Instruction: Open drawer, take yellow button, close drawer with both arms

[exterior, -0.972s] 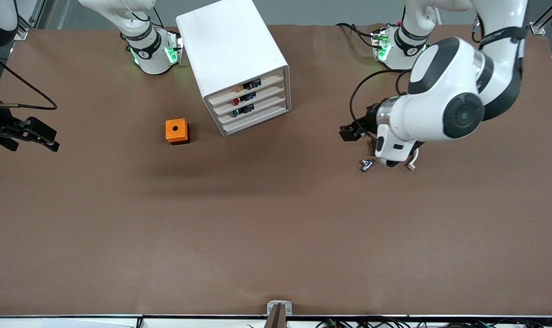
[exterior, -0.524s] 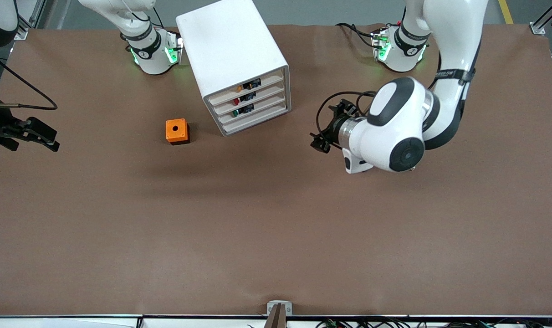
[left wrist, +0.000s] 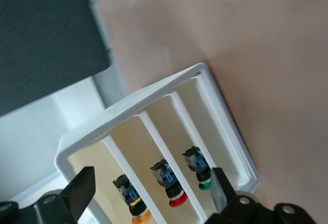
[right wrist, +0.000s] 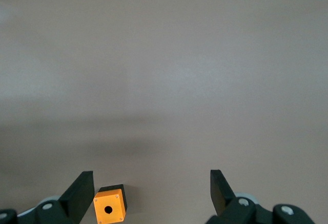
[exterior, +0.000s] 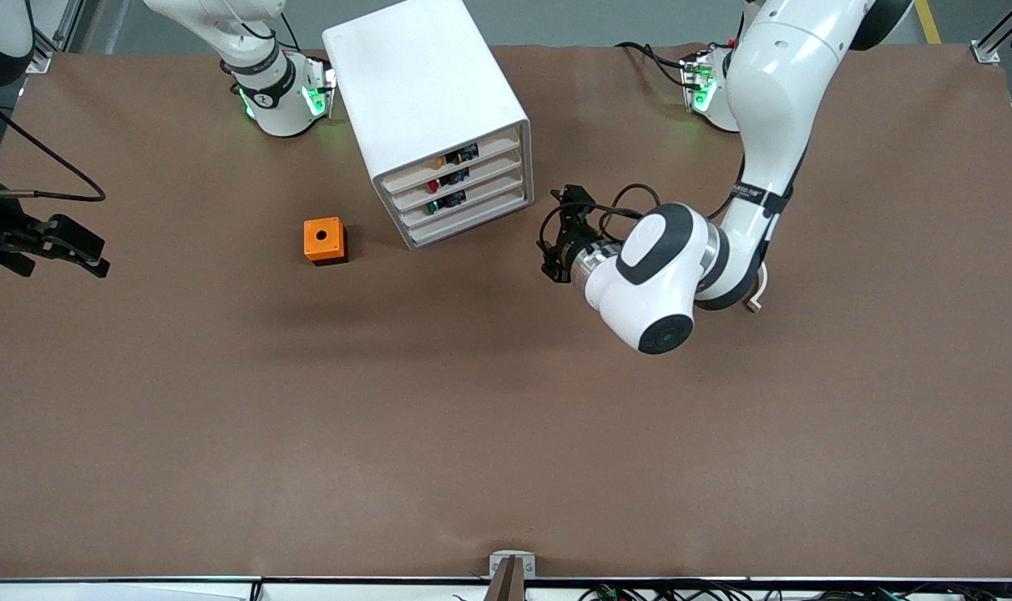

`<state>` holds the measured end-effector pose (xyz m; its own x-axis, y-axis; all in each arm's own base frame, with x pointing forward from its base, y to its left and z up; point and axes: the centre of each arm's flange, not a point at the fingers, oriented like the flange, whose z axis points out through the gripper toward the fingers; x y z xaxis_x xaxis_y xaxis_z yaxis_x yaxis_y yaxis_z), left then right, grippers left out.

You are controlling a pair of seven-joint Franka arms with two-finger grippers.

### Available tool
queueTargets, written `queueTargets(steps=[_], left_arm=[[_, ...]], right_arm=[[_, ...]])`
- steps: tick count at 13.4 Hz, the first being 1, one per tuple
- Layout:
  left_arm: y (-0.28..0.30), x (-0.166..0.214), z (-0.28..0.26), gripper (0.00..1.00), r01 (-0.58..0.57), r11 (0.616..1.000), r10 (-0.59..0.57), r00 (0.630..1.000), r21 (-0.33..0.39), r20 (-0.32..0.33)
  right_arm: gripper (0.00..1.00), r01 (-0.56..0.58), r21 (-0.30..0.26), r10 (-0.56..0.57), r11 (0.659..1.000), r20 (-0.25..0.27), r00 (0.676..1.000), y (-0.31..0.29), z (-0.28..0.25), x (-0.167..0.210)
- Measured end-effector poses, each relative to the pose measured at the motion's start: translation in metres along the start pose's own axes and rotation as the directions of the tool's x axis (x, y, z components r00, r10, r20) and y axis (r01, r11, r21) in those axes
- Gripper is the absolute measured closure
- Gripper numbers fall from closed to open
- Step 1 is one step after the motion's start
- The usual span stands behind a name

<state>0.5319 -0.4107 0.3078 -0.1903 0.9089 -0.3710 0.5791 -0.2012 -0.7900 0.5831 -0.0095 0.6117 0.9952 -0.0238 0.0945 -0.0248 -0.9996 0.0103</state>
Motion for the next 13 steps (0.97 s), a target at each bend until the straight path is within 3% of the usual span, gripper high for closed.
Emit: queueTargets(steps=[5, 11, 13], left_arm=[[0.018, -0.006, 0.058, 0.01, 0.164, 0.965, -0.166, 0.986, 0.204, -0.008], [0.001, -0.040, 0.101, 0.09, 0.178, 0.951, -0.168, 0.984, 0.251, -0.061], [0.002, -0.041, 0.110, 0.23, 0.182, 0.948, -0.170, 0.983, 0.262, -0.070]], right_arm=[[0.00, 0.000, 0.000, 0.000, 1.000, 0.005, 1.000, 0.000, 0.001, -0.001], [0.00, 0.000, 0.000, 0.000, 1.000, 0.007, 1.000, 0.000, 0.001, -0.001], [0.00, 0.000, 0.000, 0.000, 1.000, 0.008, 1.000, 0.000, 0.001, -0.001]])
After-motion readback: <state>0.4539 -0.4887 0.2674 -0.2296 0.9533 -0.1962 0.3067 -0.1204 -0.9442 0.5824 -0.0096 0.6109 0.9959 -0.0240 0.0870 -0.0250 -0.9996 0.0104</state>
